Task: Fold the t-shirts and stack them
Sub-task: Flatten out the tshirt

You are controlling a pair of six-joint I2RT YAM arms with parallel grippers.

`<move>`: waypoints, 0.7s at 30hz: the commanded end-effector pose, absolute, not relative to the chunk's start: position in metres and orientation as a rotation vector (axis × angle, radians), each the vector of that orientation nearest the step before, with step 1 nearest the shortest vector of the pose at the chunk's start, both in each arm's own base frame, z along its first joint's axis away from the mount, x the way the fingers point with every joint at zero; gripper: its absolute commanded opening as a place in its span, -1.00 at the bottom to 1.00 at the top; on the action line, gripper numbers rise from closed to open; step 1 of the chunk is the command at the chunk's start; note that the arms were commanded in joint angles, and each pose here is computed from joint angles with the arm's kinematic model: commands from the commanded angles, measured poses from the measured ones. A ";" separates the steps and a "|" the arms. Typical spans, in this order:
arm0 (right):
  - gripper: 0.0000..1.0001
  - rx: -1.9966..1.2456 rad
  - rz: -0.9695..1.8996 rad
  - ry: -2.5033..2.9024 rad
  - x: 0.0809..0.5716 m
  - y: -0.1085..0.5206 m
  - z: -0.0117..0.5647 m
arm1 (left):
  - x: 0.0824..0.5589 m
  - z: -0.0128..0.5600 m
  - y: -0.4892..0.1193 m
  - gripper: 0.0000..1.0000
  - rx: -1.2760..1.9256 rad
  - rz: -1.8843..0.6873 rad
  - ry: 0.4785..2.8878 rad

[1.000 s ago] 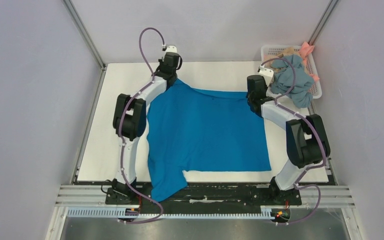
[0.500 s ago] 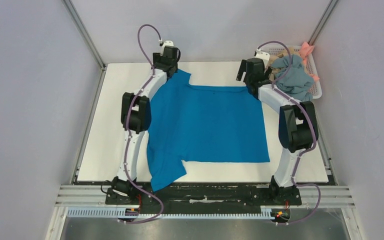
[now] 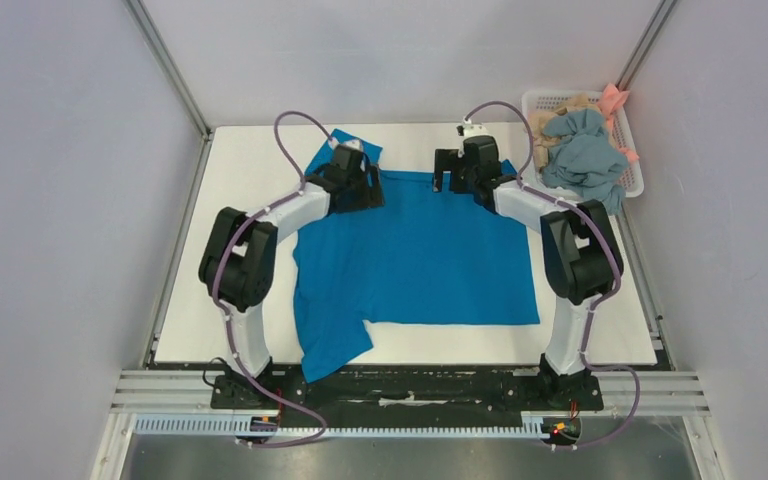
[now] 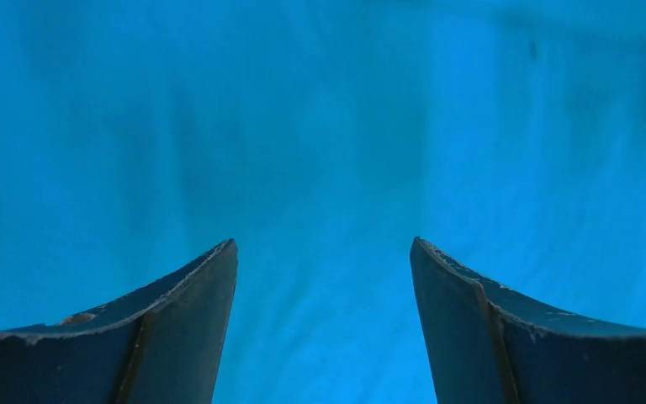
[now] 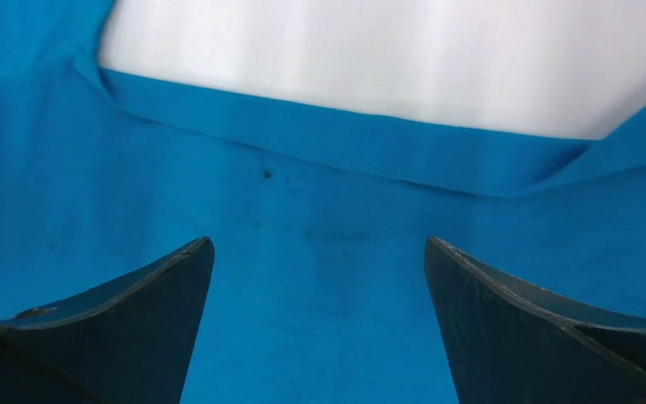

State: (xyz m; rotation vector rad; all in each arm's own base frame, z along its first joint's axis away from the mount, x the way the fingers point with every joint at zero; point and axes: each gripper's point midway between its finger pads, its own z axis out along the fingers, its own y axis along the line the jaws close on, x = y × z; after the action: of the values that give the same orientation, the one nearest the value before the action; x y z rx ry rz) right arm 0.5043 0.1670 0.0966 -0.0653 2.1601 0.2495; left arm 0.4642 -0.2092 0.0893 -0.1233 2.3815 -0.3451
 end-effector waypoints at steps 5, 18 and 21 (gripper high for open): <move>0.96 -0.050 0.390 2.200 0.535 0.194 0.068 | 0.383 0.081 -0.317 0.62 0.051 -0.678 2.392; 0.96 0.026 0.356 2.210 0.567 0.189 0.035 | 0.322 0.011 -0.259 0.63 0.132 -0.204 2.563; 0.96 0.086 0.317 2.166 0.584 0.180 0.040 | 0.312 -0.002 -0.251 0.63 0.150 -0.165 2.603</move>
State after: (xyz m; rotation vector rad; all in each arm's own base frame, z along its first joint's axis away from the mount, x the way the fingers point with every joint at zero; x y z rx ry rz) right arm 0.5580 0.1935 0.0360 -0.0044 2.2224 0.3511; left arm 0.3379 -0.2849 0.0268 0.1292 2.5008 -0.3511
